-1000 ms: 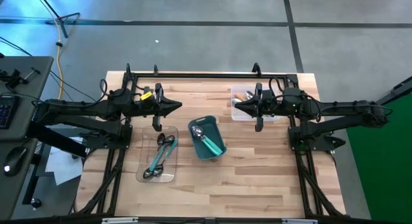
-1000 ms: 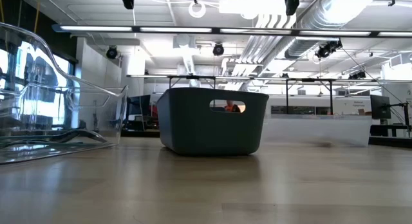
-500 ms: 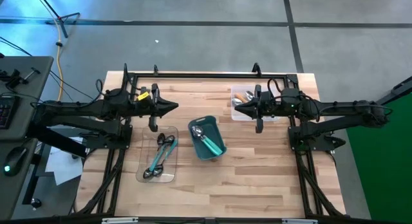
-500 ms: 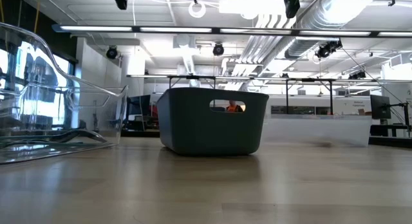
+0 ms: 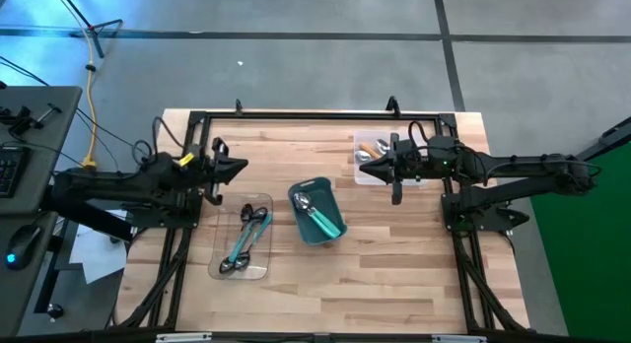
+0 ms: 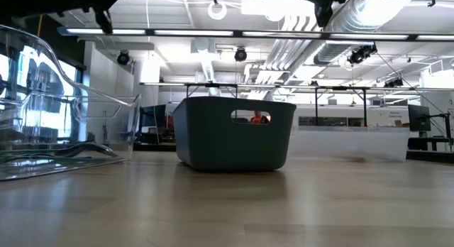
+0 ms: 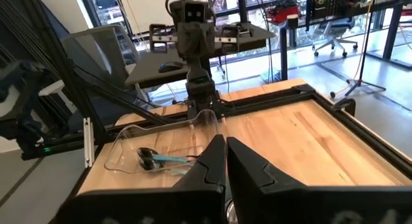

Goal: Sort silverware by color (type)
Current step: Return to Home Position

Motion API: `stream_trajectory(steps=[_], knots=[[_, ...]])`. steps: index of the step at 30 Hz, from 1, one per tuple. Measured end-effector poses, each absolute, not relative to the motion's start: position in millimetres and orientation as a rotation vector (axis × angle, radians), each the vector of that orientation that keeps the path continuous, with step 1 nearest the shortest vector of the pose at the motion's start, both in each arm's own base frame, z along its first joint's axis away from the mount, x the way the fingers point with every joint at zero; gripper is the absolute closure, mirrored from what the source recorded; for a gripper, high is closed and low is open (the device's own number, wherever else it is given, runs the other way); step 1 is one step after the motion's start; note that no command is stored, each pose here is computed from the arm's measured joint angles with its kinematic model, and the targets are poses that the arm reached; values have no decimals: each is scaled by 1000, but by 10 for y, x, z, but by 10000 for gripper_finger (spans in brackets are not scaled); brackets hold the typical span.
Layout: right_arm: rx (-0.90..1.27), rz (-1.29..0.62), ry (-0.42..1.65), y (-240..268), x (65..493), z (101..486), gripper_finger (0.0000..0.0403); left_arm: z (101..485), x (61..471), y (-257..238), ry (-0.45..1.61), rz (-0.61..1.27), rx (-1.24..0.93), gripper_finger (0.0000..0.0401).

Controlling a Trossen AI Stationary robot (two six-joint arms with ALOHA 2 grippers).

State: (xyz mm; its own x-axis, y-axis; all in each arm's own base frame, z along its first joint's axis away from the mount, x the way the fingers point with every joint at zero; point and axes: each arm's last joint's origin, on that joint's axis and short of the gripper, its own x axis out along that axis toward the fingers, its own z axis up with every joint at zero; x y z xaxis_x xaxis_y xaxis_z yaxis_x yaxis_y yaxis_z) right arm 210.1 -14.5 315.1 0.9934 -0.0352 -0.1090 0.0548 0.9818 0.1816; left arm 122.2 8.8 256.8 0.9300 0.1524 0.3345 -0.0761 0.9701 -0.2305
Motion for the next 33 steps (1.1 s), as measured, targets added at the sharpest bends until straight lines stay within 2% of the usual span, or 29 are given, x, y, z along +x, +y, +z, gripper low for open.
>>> stream_trajectory(steps=[11,22,33], knots=[[208,-47,108,-145,2101,3149,403,2074,994,89,-429,134,-295,401],[237,-56,131,-155,2097,3126,403,2096,898,82,-472,128,-257,401],[302,-3,136,-138,2096,3128,403,1879,944,72,-240,112,-264,401]])
